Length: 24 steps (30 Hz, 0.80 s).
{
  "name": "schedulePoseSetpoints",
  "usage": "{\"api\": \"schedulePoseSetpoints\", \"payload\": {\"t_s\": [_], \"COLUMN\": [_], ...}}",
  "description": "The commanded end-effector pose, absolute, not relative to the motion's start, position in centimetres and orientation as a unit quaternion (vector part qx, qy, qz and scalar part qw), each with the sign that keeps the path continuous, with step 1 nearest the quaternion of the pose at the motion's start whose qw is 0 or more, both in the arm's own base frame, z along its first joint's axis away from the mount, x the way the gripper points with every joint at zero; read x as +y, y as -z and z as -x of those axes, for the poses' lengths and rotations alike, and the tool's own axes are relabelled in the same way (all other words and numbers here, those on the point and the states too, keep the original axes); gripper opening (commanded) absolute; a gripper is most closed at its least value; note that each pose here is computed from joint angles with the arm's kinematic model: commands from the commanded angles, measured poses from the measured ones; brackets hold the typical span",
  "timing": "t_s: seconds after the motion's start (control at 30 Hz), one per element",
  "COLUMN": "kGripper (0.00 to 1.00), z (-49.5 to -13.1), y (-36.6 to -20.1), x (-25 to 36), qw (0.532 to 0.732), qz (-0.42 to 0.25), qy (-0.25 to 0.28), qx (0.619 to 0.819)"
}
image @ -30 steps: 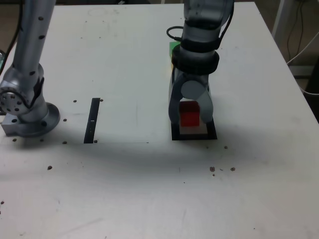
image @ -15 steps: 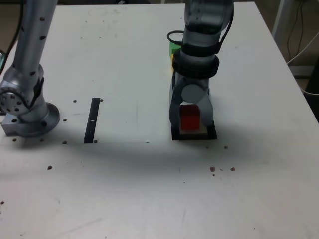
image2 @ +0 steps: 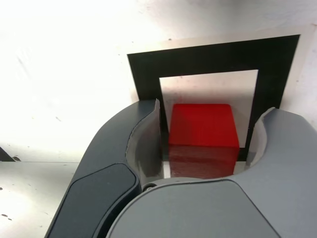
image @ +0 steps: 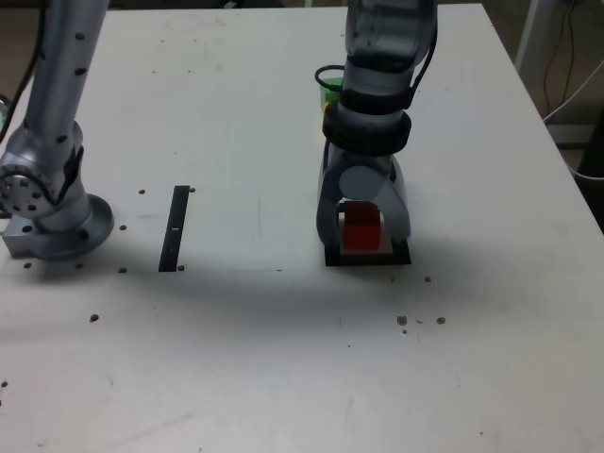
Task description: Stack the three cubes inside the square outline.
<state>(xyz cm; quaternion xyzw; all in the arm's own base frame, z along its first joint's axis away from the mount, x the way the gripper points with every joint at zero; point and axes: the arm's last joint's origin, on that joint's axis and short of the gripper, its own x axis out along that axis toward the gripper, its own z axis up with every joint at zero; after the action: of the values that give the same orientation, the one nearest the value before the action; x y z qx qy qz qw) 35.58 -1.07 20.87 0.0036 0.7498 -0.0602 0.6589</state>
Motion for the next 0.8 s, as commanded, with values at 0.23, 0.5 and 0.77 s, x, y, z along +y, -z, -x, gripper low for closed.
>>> {"api": "schedulePoseSetpoints", "payload": {"t_s": [0.23,0.5,0.77], "kGripper": [0.98,0.98,0.98], "z": [-34.2,-33.6,-33.7], "y": [-23.2,-24.7,-25.9], "x": [-0.6,1.6,3.7], "qw": [0.67,0.669,0.672], "qz": [-0.011,-0.009,-0.005], "qy": [0.044,0.022,0.015], "qx": [0.741,0.743,0.741]}}
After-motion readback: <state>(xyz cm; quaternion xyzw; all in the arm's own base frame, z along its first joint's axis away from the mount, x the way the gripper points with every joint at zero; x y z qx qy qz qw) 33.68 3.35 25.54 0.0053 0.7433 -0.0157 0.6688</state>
